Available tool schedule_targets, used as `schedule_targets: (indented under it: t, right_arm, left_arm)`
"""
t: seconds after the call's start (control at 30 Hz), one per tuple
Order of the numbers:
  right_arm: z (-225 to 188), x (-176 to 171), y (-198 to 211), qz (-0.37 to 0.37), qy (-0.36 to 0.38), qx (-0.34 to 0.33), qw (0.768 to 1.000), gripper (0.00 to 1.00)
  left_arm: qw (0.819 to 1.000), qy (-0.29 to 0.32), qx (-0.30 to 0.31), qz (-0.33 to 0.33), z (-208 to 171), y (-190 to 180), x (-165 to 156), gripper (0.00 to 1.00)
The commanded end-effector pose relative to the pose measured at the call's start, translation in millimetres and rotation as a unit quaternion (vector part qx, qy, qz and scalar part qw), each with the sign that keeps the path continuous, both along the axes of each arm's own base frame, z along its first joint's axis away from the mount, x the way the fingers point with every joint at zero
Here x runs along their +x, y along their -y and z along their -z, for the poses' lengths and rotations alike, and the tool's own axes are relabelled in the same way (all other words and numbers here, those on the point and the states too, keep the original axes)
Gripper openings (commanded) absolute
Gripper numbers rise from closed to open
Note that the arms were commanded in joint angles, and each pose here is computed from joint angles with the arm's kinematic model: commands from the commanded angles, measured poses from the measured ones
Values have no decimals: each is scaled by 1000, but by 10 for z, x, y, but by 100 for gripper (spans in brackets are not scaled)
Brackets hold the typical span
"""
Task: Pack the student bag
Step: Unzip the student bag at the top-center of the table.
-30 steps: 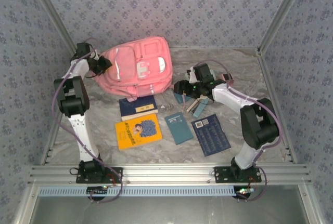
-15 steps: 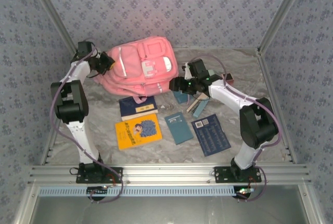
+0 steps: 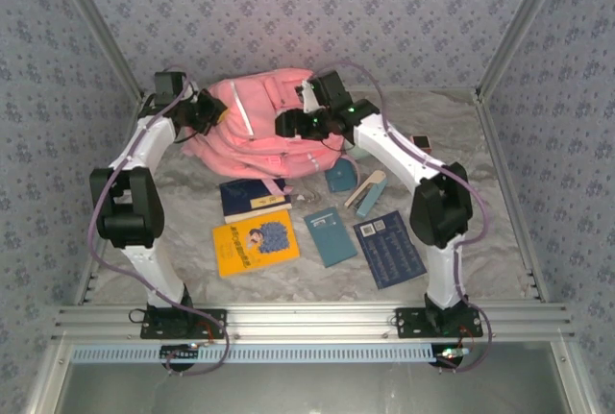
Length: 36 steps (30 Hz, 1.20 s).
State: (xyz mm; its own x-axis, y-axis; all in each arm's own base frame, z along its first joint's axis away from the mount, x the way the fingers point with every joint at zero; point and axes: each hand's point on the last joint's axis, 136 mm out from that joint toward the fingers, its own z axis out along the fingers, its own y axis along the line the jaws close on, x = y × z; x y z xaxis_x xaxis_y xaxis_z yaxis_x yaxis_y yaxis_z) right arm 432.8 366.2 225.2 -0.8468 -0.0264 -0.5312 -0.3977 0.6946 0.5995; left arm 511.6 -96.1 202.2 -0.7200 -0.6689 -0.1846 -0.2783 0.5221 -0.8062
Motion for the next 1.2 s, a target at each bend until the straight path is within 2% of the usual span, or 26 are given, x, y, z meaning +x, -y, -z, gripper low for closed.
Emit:
schedule_targets:
  t: [0.0,0.1,0.43,0.63,0.83,0.9,1.0,1.07,1.1,1.17]
  right_arm:
    - [-5,63,-243,-22,-55,62,996,60]
    - [-44,174,-459,-40,-75,116,990,55]
    - [60,282,-864,-90,-103,184,973,50]
    - [-69,289,-1008,-117,-103,237,959,37]
    - [19,270,-1096,-127,-121,236,956,28]
    - [58,269,-1102,-126,-126,233,956,22]
    - [87,304,-1078,-115,-130,229,958,0]
    - [6,364,-1035,-103,-127,237,958,0]
    - [-42,418,-995,-91,-127,243,957,0]
    - [-181,539,-899,-64,-118,256,957,0]
  left_arm:
    - [996,77,-21,46,-612,247,-141,0]
    - [995,75,-24,58,-584,325,-202,0]
    - [992,81,-26,94,-617,552,-353,0]
    - [990,80,-12,114,-590,649,-404,0]
    - [989,81,-7,122,-601,670,-402,0]
    - [989,83,-6,126,-609,687,-407,0]
    - [987,87,6,137,-623,721,-428,0]
    - [986,86,20,140,-613,706,-456,0]
    - [986,85,32,137,-609,675,-482,5]
    - [987,85,68,121,-611,558,-562,26]
